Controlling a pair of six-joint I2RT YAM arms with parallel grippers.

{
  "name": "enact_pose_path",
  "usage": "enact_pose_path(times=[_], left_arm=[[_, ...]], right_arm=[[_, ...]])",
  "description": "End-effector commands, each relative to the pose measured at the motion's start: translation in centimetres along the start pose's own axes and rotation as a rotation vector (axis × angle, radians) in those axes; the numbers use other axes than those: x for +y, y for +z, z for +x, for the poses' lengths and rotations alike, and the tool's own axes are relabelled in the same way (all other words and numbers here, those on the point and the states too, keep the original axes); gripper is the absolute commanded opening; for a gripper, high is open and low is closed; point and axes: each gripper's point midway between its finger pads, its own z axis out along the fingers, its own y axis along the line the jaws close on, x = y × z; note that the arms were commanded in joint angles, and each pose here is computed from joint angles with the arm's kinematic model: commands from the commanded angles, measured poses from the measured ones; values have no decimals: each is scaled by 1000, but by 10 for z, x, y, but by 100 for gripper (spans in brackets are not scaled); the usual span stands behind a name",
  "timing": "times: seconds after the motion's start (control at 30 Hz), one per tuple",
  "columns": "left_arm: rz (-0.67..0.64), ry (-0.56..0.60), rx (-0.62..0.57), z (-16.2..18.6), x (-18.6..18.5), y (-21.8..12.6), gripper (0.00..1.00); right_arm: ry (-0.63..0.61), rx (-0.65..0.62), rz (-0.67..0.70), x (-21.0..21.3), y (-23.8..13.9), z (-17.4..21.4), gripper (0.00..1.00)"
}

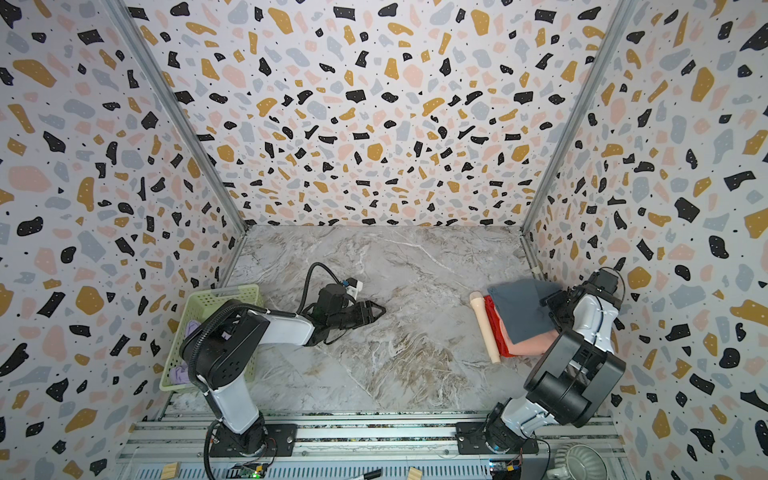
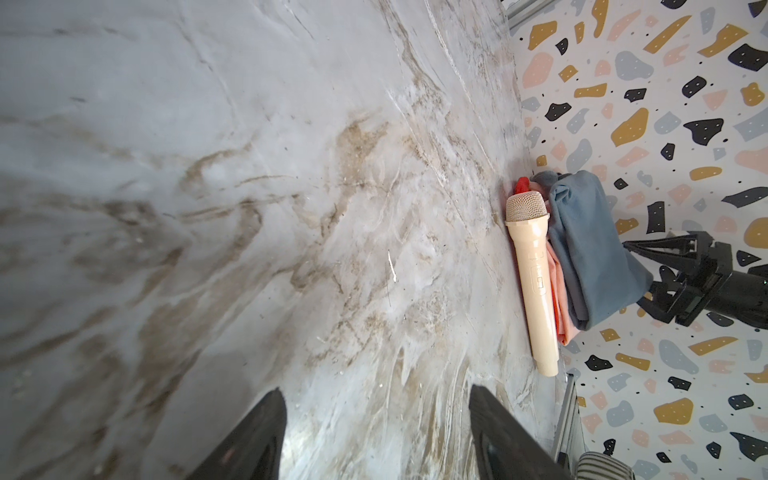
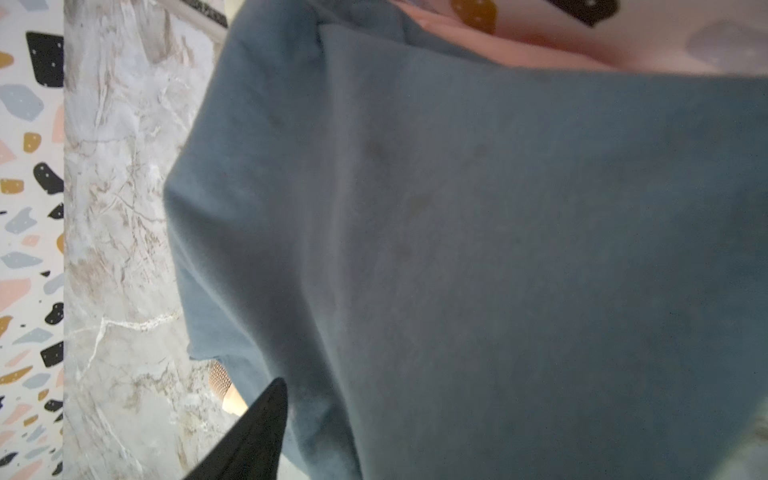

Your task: Fold and stack the t-shirts

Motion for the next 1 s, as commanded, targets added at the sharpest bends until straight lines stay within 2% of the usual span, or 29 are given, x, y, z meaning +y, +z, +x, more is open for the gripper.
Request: enact_pose_path(times=[0.0,0.2,0.33,0.47,0.57,0.67,0.7,0.87,0.97], left_arm=[[38,11,-27,-7,-8,-3,70],[41,22,-34,-11,-13,-5,70],[51,38,-45,-17,-20,-8,70],[77,95,-57,-26,-37,-15,71],[109,159,-71,-37,-58,-25,71],[134,220,-102,-52,-82,-39,72],[140,239,-118,-56,-89,-45,76],[156,321,-176,-73,-119,-73,84],[147,360,-202,-81,-131,-86,85]], right_arm=[[59,-144,9,1,-36,-14,70],[59,-324,9,12,-94,-33,70],[-53,-410,-102,45,-115,-46,70],[-157,-372,-113,71,-83,-44,70],[-189,-283,-119,79,-40,-33,70],[-141,-216,-112,65,-5,-18,70],[-121,-205,-84,54,4,-12,70],[20,-209,90,-10,27,8,70],[97,-188,112,-36,37,26,70]])
